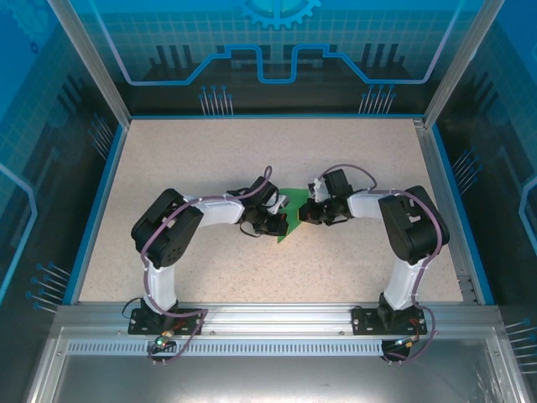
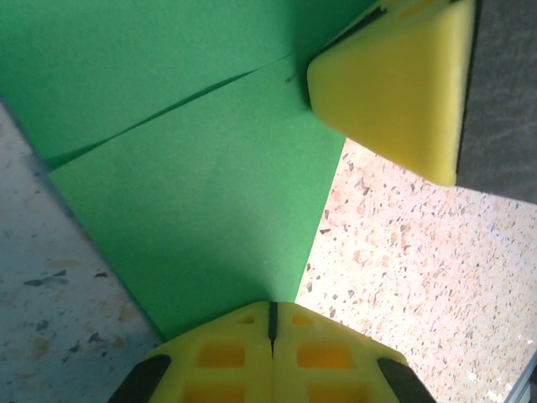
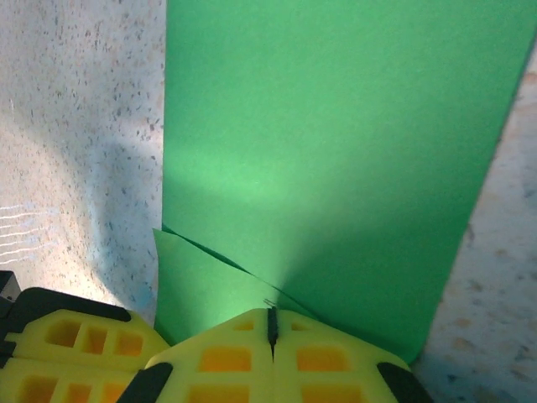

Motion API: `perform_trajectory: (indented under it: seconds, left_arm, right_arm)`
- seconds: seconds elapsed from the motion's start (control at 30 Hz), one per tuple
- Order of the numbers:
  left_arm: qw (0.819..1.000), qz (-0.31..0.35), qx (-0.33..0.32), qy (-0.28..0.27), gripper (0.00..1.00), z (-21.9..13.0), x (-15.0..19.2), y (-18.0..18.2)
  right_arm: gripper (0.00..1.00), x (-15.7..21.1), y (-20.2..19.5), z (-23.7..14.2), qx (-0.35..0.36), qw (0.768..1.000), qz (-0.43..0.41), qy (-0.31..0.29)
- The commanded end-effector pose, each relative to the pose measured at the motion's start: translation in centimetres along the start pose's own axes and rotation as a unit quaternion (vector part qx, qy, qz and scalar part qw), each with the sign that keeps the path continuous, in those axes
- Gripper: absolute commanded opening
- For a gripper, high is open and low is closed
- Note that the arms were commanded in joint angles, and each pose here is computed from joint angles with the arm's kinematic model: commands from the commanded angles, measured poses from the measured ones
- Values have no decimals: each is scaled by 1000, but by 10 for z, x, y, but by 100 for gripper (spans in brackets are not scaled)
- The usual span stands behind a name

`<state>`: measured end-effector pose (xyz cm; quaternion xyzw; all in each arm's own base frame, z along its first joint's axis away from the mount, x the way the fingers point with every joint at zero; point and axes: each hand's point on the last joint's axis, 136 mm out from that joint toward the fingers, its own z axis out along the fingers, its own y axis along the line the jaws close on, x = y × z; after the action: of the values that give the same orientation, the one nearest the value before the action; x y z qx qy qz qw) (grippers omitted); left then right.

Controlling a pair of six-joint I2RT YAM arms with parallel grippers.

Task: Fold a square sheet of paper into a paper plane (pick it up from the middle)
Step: Third fold the triangle at the center of the table.

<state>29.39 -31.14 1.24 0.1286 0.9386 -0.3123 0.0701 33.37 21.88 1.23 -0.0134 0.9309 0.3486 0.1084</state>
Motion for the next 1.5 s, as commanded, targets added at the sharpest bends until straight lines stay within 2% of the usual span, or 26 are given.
perform_trajectory:
  seconds: [0.0, 0.37, 0.63, 0.8, 1.03, 1.27, 1.47]
  left_arm:
    - [994, -29, -64, 82, 2, 12, 59, 44]
    - [995, -37, -46, 81, 2, 7, 65, 37]
    - [997, -40, -6, 70, 3, 3, 51, 16]
    - [998, -34, 24, 52, 5, -5, 31, -6]
    - [998, -18, 55, 19, 7, -23, 0, -37]
    - [1000, -3, 16, 10, 7, -25, -19, -29]
    - [999, 10, -36, 14, 6, -15, -27, -9]
  right_arm:
    - [0, -17, -38, -6, 64, 997, 24, -22]
    - [0, -43, -51, -22, 84, 994, 43, -59]
    - [1, -44, -35, -37, 64, 995, 30, -66]
    - [8, -29, -15, -51, 25, 997, 35, -65]
    - [23, 9, 8, -50, -19, 997, 55, -40]
    - [33, 25, 13, -43, -13, 997, 66, -30]
    - [34, 25, 16, -34, -20, 997, 69, -24]
